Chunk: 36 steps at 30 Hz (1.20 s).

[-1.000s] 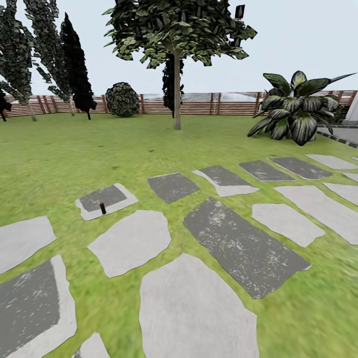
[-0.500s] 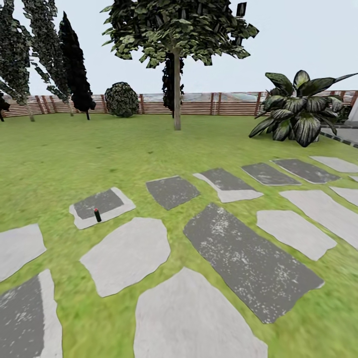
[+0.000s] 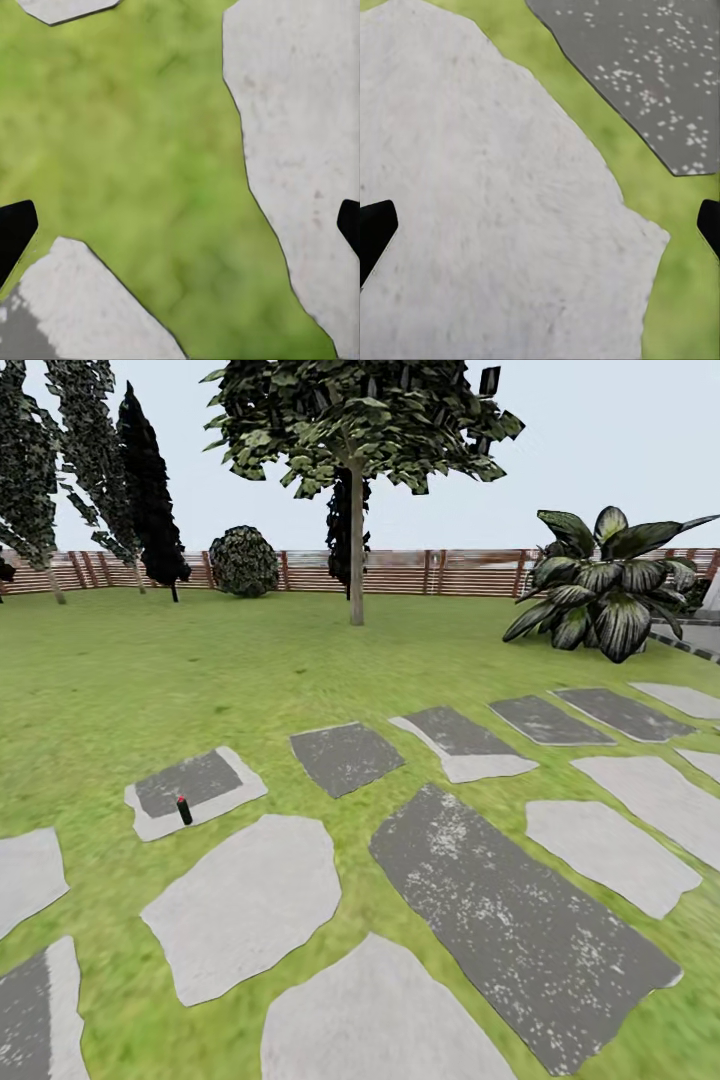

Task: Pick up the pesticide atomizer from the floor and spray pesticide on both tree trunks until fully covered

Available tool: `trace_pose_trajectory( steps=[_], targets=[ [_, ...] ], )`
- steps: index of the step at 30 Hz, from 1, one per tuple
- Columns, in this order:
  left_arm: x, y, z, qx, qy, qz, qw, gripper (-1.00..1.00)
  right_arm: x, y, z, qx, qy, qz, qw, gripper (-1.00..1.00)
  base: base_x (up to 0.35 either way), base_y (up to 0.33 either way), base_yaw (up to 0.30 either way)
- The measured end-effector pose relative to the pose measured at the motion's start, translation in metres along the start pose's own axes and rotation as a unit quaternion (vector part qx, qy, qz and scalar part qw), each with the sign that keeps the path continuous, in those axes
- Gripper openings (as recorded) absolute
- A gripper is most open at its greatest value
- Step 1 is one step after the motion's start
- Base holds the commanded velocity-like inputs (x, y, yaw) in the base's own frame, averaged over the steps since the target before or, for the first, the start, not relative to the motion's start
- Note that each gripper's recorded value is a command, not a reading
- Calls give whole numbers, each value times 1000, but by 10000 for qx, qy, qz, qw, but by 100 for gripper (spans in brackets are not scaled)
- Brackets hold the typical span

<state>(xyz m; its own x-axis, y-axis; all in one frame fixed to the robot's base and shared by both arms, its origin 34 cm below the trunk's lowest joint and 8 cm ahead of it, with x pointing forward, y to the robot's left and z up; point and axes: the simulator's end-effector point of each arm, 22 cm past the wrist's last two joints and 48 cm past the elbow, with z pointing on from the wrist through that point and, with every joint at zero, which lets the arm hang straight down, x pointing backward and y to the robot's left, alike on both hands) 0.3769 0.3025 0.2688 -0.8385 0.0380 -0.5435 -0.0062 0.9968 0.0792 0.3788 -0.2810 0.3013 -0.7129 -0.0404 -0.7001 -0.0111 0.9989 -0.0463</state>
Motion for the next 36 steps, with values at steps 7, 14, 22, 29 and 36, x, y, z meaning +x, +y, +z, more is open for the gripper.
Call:
trace_pose_trajectory(
  steps=[7, 14, 22, 29, 36],
  targets=[
    [1, 0, 0, 3, 16, 8, 10000, 100, 0, 0, 0, 0, 1, 0, 10000, 100, 341, 0, 0],
    [2, 0, 0, 3, 19, 7, 10000, 100, 0, 0, 0, 1, -4, 1, 10000, 100, 341, 0, 0],
    [2, 0, 0, 1, 20, 5, 10000, 100, 0, 0, 0, -1, -4, -2, 10000, 100, 341, 0, 0],
    [2, 0, 0, 0, 21, 6, 10000, 100, 0, 0, 0, 0, -4, 0, 10000, 100, 341, 0, 0],
    [2, 0, 0, 2, 20, 8, 10000, 100, 0, 0, 0, 2, -4, 4, 10000, 100, 341, 0, 0]
  ],
)
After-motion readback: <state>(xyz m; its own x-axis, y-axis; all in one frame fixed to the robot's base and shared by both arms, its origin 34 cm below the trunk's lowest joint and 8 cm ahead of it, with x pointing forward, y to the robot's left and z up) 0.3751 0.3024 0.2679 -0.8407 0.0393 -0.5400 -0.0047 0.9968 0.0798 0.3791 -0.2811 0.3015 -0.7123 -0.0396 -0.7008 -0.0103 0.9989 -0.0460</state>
